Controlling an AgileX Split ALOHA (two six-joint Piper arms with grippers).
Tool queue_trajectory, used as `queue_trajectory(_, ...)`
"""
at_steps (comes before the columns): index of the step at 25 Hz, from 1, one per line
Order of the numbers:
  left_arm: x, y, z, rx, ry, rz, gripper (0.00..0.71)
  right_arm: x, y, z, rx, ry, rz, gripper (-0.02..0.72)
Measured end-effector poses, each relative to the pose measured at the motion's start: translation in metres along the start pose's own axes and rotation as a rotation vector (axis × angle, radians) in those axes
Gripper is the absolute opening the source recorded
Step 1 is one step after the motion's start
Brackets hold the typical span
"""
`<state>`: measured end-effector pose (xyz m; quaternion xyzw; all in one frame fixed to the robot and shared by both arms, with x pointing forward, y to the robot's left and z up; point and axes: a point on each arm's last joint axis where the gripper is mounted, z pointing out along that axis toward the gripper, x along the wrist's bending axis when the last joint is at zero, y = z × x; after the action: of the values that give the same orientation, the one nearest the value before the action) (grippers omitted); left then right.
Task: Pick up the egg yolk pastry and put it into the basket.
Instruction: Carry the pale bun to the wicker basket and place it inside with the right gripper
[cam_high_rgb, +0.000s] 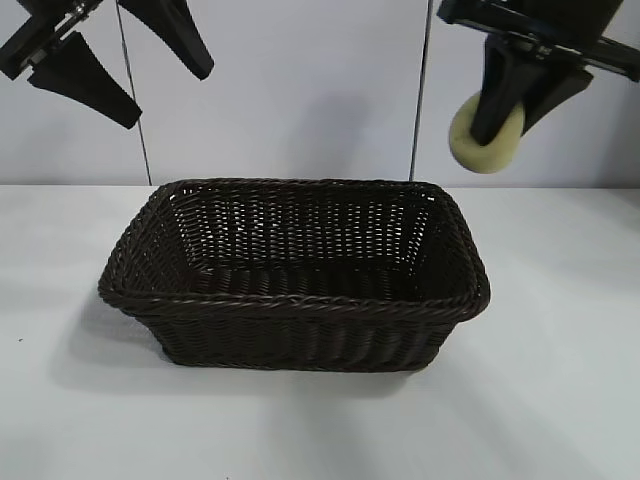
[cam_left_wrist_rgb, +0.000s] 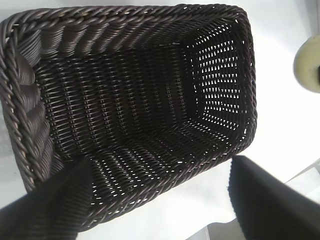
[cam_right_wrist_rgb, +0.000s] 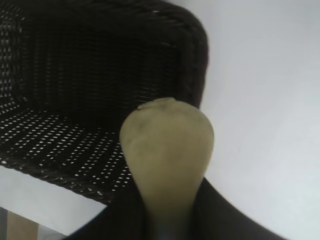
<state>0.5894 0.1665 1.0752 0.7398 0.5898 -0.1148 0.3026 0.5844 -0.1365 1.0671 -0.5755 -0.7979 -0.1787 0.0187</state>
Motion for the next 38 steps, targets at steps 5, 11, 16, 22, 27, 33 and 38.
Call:
queue_trajectory(5, 0.000, 0.000, 0.000, 0.000, 0.000, 0.000, 0.550, 0.013, 0.002, 0.027, 0.037, 0.008, -0.016, 0.139)
queue_trajectory(11, 0.000, 0.000, 0.000, 0.003, -0.001, 0.000, 0.550, 0.008, 0.009, 0.063, 0.068, 0.002, 0.019, 0.139)
queue_trajectory(16, 0.000, 0.000, 0.000, 0.003, -0.001, 0.000, 0.550, 0.001, 0.011, 0.097, 0.108, -0.007, 0.040, 0.139)
queue_trajectory(22, 0.000, 0.000, 0.000, 0.003, -0.001, 0.000, 0.550, -0.001, 0.012, 0.108, 0.111, -0.003, 0.051, 0.156)
queue_trajectory(27, 0.000, 0.000, 0.000, 0.004, -0.001, 0.000, 0.550, 0.001, 0.012, 0.108, 0.111, 0.007, 0.053, 0.278)
queue_trajectory(33, 0.000, 0.000, 0.000, 0.004, -0.001, 0.000, 0.550, 0.002, 0.014, 0.105, 0.107, 0.008, 0.049, 0.424)
queue_trajectory(38, 0.000, 0.000, 0.000, 0.004, -0.001, 0.000, 0.550, 0.006, 0.025, 0.091, 0.081, 0.017, 0.033, 0.568)
